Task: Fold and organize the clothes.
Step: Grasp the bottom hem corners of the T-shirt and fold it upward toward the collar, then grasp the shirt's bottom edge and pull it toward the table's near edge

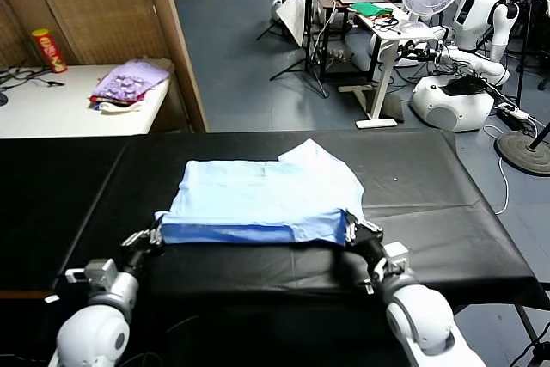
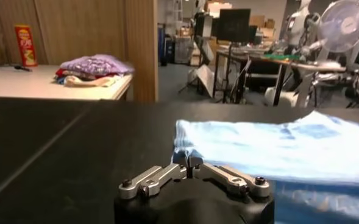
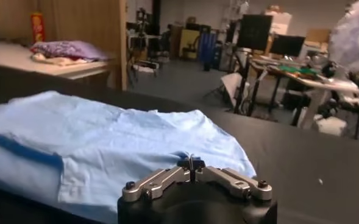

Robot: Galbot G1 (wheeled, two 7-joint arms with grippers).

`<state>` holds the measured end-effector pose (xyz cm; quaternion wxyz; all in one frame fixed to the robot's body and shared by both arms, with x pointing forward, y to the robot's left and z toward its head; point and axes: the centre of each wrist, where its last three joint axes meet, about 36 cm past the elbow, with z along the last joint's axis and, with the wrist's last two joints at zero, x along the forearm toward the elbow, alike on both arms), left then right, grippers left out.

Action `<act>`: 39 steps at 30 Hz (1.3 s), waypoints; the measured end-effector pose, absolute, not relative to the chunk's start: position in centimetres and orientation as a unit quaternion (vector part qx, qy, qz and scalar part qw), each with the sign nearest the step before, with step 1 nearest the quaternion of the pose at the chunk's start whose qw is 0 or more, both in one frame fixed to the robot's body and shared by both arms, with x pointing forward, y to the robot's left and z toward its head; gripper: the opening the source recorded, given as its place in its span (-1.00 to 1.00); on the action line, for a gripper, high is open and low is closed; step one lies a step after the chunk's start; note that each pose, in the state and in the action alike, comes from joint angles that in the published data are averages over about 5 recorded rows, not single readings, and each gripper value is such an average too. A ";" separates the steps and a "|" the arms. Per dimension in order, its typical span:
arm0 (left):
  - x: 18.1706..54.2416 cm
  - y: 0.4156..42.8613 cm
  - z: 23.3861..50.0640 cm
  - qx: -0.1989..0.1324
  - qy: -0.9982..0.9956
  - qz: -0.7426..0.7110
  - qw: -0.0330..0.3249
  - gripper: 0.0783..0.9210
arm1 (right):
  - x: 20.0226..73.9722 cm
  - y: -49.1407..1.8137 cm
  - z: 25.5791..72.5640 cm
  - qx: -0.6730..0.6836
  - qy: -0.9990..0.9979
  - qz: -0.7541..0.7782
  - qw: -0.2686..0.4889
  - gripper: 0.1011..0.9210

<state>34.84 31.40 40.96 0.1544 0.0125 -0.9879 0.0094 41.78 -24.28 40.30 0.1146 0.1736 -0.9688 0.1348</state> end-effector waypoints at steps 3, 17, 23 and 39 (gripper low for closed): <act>35.4 31.4 40.4 0.016 -0.987 0.006 0.160 -0.87 | 42.0 -24.4 40.1 0.181 -0.967 0.138 0.113 -0.53; 34.6 31.6 40.5 0.021 -0.985 0.006 0.170 0.53 | 37.3 -25.6 40.8 0.152 -0.975 0.112 0.114 0.68; 33.9 31.8 40.1 0.017 -0.982 0.028 0.188 0.70 | 35.4 -26.0 39.6 0.136 -0.976 0.089 0.145 0.46; 34.3 33.1 38.3 0.007 -0.971 0.095 0.218 -0.13 | 34.5 -25.8 38.6 0.110 -0.976 0.061 0.178 -0.95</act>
